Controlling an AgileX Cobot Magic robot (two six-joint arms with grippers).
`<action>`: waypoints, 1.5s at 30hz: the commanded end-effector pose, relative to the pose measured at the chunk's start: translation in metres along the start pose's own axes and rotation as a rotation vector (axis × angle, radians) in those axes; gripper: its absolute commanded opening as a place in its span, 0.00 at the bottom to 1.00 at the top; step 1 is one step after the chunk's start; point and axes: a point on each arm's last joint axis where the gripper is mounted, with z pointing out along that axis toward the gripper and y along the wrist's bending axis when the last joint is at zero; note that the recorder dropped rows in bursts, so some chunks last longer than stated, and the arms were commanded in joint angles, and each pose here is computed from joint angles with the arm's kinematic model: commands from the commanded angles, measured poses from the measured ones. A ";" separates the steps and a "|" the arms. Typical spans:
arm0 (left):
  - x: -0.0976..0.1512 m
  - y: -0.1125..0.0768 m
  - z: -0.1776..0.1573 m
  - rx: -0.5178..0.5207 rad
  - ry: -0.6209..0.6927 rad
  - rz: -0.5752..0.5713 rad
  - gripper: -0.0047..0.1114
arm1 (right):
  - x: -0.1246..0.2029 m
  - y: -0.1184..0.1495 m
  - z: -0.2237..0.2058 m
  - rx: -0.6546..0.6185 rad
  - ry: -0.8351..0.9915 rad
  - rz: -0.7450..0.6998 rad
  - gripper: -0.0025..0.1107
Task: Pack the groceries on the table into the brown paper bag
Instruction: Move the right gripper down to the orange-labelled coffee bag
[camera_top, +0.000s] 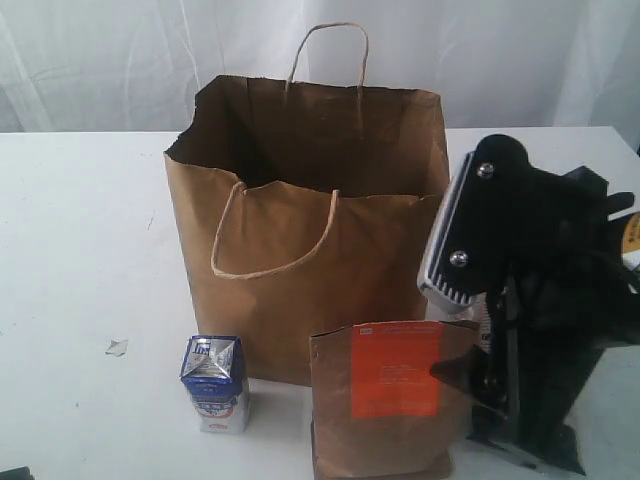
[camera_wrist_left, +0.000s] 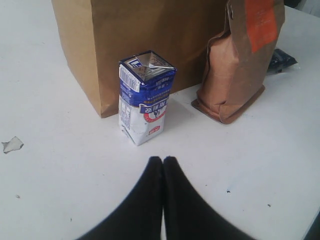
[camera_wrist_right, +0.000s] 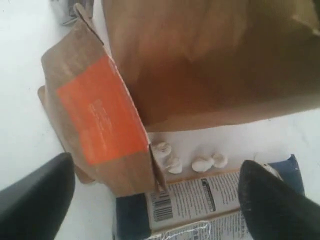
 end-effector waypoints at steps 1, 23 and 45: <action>0.001 0.000 0.000 0.003 0.002 -0.006 0.04 | -0.004 -0.001 0.012 0.005 -0.012 -0.027 0.74; 0.001 0.000 0.000 0.003 0.002 -0.006 0.04 | -0.007 0.020 0.033 -0.253 0.048 0.077 0.48; 0.001 0.000 0.000 0.003 0.002 -0.006 0.04 | -0.008 0.023 0.051 -0.306 0.094 0.123 0.02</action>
